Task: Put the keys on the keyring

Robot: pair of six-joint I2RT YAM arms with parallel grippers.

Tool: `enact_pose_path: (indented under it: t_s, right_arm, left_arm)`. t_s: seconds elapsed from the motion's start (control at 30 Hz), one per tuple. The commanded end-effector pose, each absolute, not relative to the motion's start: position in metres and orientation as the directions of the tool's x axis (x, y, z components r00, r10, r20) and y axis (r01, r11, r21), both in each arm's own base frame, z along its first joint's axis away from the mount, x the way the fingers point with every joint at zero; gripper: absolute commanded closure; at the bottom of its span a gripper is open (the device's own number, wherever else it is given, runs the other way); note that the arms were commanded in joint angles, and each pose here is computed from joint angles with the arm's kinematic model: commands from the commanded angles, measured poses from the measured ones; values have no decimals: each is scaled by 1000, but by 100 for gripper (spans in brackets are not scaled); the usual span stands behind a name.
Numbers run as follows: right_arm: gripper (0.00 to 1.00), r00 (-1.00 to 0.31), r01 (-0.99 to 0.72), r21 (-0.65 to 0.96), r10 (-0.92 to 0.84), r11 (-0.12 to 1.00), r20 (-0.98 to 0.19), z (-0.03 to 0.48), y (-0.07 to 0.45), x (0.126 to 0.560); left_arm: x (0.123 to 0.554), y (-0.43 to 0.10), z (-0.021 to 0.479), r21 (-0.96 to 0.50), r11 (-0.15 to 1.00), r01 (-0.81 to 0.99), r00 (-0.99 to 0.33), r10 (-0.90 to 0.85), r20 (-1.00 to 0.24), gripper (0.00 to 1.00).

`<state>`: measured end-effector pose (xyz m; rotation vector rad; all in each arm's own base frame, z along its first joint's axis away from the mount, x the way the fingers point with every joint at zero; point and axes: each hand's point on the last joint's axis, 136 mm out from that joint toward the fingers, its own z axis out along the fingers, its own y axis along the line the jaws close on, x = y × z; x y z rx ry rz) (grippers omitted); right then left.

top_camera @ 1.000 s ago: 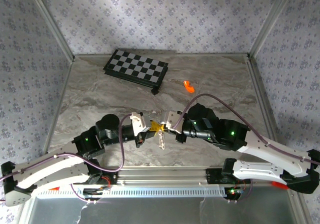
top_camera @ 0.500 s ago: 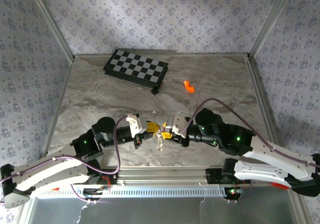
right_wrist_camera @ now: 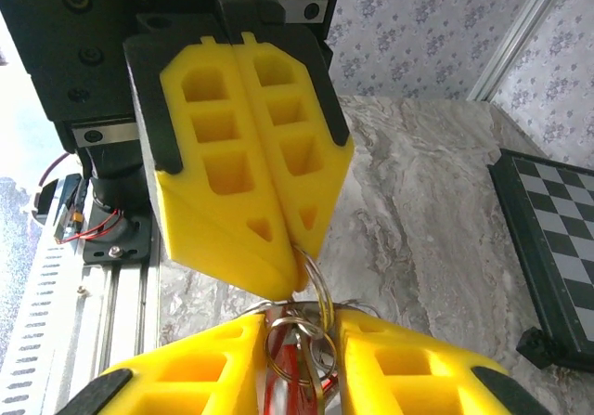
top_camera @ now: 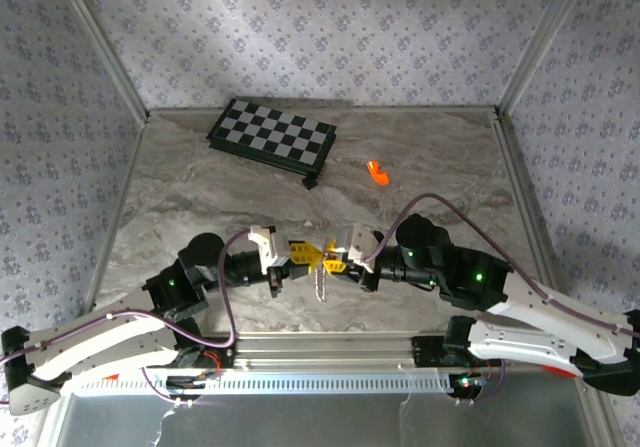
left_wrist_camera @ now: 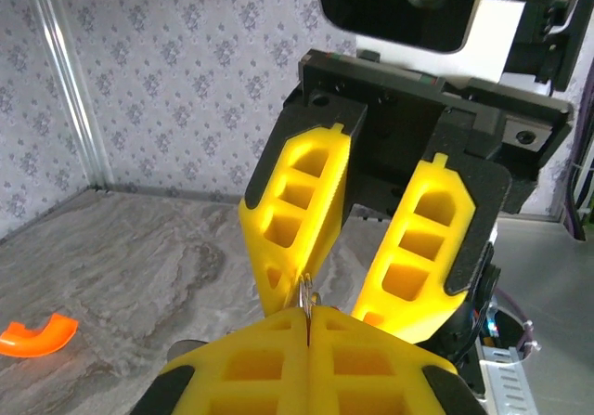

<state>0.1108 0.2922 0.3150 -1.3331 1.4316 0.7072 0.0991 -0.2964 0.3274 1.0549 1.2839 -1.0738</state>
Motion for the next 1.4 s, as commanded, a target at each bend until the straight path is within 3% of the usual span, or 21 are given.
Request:
enact_pose_path:
  t_s: [0.0,0.17,0.3,0.6,0.97,1.27,1.37]
  right_arm:
    - [73,119,-955,-194,-311,224,-943,326,289,108]
    - [56,122,-964,-173,-245,201,-962,343,288,99]
    - [54,128,-963,-171,-207,208,-970,353,286,97]
    - [59,133,-973,-158,-147,170,-980,370,289,88]
    - [70,107,-987,-128,-202,97,-974,357,302,82]
    - [71,121,-988,-135,-174,70,-977,360,302,76]
    - [81,127,-987,-142,-177,75,-976,360,303,78]
  left_arm:
    - [89,-292,355,2,147,989,21,-125,-992,100]
    - [88,-289,358,-2,149,989,18,-133,-991,100]
    - [86,-283,362,7,156,988,30,-148,-989,100]
    - [77,-281,362,8,112,994,24,-143,-989,100]
    - [74,-278,363,9,102,995,24,-151,-988,100]
    - [72,-277,361,10,95,995,23,-139,-990,100]
    - [72,-276,361,13,97,995,27,-140,-990,100]
